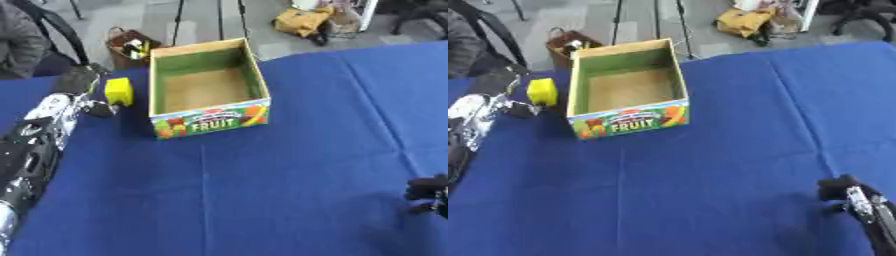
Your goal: Pick up objects on the table and place them in the box.
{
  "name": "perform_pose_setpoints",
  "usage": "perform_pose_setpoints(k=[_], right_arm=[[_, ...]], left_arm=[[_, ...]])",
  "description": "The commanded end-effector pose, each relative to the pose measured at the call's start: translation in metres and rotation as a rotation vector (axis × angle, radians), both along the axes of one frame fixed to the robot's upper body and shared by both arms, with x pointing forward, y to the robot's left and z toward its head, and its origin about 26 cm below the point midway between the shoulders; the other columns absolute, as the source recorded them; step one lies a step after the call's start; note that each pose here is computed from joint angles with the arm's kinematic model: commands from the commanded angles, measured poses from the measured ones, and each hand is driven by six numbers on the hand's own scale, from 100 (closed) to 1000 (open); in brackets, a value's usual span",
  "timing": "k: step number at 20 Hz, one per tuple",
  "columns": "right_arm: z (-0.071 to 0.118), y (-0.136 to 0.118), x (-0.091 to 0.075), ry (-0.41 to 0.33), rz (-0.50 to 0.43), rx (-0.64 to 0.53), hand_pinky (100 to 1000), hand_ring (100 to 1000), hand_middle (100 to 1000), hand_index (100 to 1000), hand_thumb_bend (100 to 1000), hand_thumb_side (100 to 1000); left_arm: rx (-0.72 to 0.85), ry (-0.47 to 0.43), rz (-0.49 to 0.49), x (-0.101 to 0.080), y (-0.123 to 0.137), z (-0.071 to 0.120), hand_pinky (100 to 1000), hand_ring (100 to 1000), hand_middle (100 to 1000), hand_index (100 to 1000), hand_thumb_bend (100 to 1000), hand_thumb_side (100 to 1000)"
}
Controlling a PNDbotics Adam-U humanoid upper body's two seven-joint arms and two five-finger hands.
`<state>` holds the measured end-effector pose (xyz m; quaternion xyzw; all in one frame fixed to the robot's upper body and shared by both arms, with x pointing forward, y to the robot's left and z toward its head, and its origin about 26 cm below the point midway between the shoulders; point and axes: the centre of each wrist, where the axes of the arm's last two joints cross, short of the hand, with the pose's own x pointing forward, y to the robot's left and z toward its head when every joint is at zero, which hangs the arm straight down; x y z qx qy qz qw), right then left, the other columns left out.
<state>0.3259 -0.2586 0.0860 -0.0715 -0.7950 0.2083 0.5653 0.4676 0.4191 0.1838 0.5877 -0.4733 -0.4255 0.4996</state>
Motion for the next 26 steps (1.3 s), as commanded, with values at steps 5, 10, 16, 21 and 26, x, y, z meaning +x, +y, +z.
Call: perform_pose_setpoints(k=[5, 10, 16, 21, 26], right_arm=[[0.004, -0.002, 0.001, -0.013, 0.0, -0.019, 569, 656, 595, 699, 100, 1000], [0.004, -0.002, 0.001, -0.013, 0.001, -0.018, 569, 656, 595, 699, 100, 1000], [0.003, -0.003, 0.001, -0.009, -0.004, -0.018, 569, 656, 594, 699, 100, 1000], [0.003, -0.003, 0.001, -0.009, -0.003, -0.018, 568, 656, 594, 699, 100, 1000], [0.004, -0.003, 0.001, -0.011, -0.002, -0.02, 568, 656, 594, 699, 100, 999]], left_arm=[[-0.054, 0.025, 0.001, -0.004, 0.013, 0.006, 804, 708, 673, 817, 355, 310], [-0.067, 0.019, -0.025, -0.003, 0.009, 0.007, 830, 763, 748, 831, 377, 326], [-0.047, -0.17, -0.029, -0.002, 0.007, 0.028, 864, 830, 819, 830, 415, 317], [-0.083, -0.203, -0.063, -0.002, 0.005, 0.025, 872, 860, 850, 855, 416, 342], [-0.098, -0.16, -0.073, -0.001, 0.005, 0.018, 872, 868, 858, 879, 410, 359]])
